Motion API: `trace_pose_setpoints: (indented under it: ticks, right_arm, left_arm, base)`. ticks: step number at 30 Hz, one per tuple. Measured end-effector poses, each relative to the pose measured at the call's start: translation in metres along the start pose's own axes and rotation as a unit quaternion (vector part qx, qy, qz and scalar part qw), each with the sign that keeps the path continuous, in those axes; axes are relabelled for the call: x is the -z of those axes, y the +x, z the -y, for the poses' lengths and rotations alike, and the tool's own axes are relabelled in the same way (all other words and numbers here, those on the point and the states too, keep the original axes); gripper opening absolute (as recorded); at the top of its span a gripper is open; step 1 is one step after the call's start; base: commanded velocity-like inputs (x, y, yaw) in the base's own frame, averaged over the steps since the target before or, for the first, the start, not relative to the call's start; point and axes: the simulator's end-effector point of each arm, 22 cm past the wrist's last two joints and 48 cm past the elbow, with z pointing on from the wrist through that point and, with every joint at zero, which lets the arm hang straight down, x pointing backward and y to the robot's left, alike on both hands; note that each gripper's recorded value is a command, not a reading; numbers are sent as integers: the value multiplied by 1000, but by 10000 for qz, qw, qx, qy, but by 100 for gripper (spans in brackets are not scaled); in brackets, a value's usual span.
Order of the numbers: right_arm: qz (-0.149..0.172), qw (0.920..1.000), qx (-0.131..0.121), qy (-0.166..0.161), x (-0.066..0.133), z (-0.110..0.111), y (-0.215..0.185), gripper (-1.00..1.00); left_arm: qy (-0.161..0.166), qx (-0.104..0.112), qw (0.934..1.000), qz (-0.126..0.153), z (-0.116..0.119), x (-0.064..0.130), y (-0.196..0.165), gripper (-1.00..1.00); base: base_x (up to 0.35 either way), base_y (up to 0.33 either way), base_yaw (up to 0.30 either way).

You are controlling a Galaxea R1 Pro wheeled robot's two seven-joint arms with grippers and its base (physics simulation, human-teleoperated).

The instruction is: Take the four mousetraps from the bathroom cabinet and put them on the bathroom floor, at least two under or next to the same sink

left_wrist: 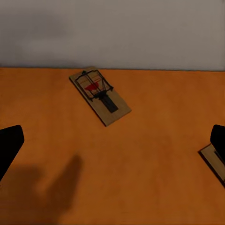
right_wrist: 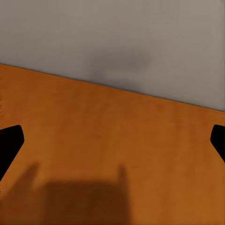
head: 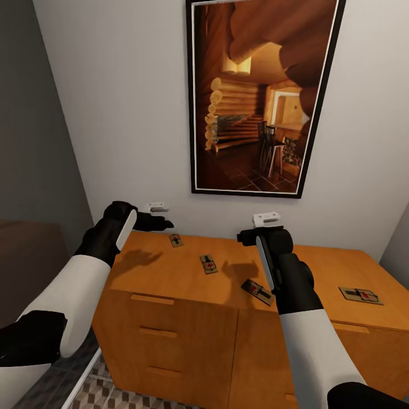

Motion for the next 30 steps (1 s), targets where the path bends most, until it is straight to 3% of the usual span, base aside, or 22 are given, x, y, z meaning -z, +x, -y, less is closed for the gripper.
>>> trace_pose_setpoints:
  ticks: [6, 14, 19, 30]
  right_arm:
    - [-5, 9999, -10, -155, 0, -8, 0, 100]
    - [-29, 9962, 21, -872, 3, -47, 2, 100]
    - [-34, 9953, 122, -965, 4, -57, 3, 100]
    - [-37, 9960, 138, -886, 3, -54, 3, 100]
  left_arm:
    - [2, 8, 10000, -28, 0, -1, 2, 100]
    - [-33, 51, 9998, -196, -4, -10, 16, 100]
    - [-41, 31, 9999, -131, -4, -15, 16, 100]
    - [-46, 25, 9999, -107, -5, -15, 16, 100]
  base:
    - [0, 0, 0]
    - [0, 0, 0]
    - [0, 0, 0]
    - [110, 21, 0]
